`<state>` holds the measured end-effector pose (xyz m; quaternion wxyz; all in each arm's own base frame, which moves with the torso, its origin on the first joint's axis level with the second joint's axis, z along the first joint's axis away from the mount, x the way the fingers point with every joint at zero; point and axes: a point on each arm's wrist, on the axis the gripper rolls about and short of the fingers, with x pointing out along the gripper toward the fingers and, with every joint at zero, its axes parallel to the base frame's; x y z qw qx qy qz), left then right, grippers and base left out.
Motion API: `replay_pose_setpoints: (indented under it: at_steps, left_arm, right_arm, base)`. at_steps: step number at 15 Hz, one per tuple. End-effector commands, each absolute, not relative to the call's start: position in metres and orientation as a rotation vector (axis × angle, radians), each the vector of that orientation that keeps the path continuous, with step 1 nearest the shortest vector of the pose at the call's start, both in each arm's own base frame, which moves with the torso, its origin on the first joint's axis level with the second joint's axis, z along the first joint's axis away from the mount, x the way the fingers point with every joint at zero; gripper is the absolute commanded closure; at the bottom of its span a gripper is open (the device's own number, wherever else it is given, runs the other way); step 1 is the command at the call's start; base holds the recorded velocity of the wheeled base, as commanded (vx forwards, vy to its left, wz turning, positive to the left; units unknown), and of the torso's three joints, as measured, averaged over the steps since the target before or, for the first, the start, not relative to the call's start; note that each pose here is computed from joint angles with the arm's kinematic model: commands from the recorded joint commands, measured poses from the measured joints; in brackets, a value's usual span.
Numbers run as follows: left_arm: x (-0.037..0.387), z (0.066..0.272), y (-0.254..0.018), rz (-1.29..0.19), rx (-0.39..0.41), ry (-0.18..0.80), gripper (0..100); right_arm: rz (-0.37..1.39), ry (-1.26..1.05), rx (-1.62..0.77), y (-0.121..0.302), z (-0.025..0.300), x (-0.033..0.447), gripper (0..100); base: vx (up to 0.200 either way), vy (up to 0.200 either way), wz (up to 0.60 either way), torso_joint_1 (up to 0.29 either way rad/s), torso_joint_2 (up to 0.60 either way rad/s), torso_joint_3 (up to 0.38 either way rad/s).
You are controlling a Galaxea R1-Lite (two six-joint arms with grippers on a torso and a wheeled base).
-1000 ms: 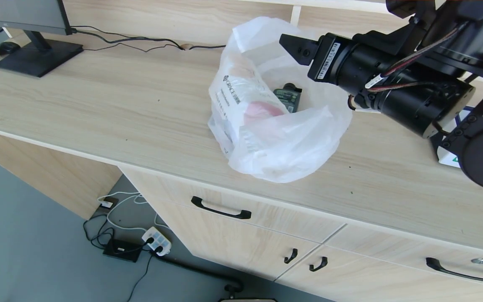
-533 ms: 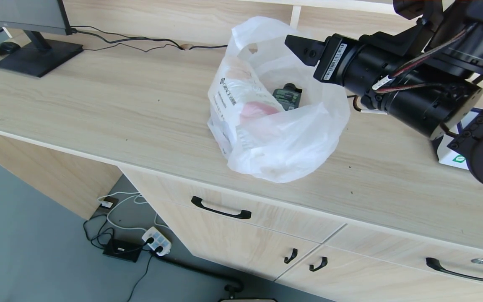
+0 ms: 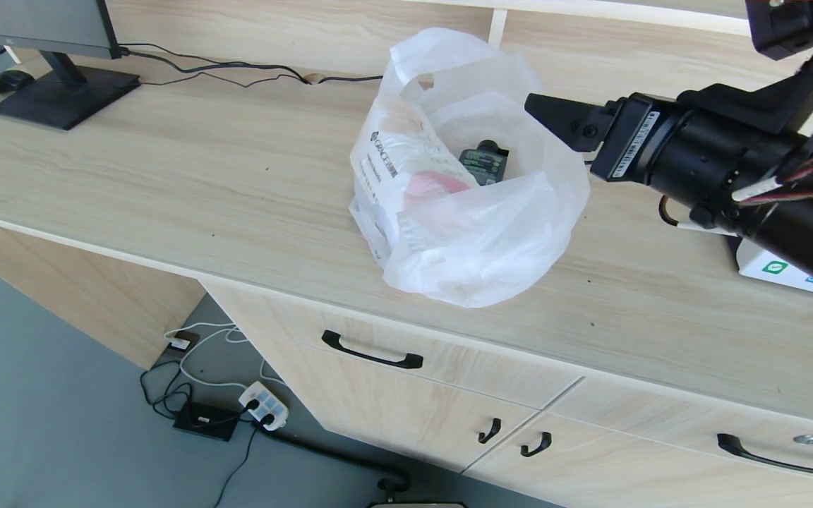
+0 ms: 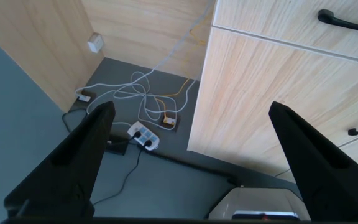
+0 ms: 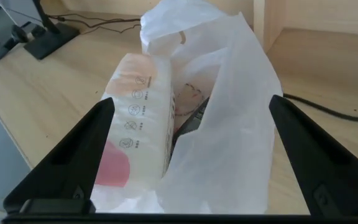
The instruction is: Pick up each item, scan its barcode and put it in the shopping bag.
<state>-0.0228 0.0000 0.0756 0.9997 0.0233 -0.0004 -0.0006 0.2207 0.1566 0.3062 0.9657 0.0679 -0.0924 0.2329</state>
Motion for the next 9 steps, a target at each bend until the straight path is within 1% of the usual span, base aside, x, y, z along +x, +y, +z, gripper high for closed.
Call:
replay_pose_setpoints:
  at_steps: [1,3,4,6,7,9]
  left_arm:
    - [-0.023,0.075,0.000,-0.002,0.046,0.000,0]
    - [-0.023,0.075,0.000,-0.002,0.046,0.000,0]
    - [-0.023,0.075,0.000,-0.002,0.046,0.000,0]
    - [-0.023,0.075,0.000,-0.002,0.020,0.000,0]
    - [-0.023,0.075,0.000,-0.002,-0.003,0.000,0]
    - [-0.023,0.075,0.000,-0.002,-0.002,0.000,0]
  right_arm:
    - [0.504,-0.191,0.111,0.124,0.295,0.163,0]
    - [0.523,-0.154,0.089,0.111,0.275,0.142,0]
    - [0.526,-0.145,0.085,0.108,0.270,0.138,0]
    - [0.552,-0.141,0.082,0.111,0.268,0.134,0]
    - [0.592,-0.138,0.068,0.116,0.266,0.129,0]
    - [0.652,-0.155,0.065,0.115,0.264,0.114,0]
  base:
    - [0.000,0.000,0.00,0.000,0.00,0.000]
    - [0.000,0.000,0.00,0.000,0.00,0.000]
    - [0.000,0.000,0.00,0.000,0.00,0.000]
    - [0.000,0.000,0.00,0.000,0.00,0.000]
    - [0.000,0.000,0.00,0.000,0.00,0.000]
    - [0.000,0.000,0.00,0.000,0.00,0.000]
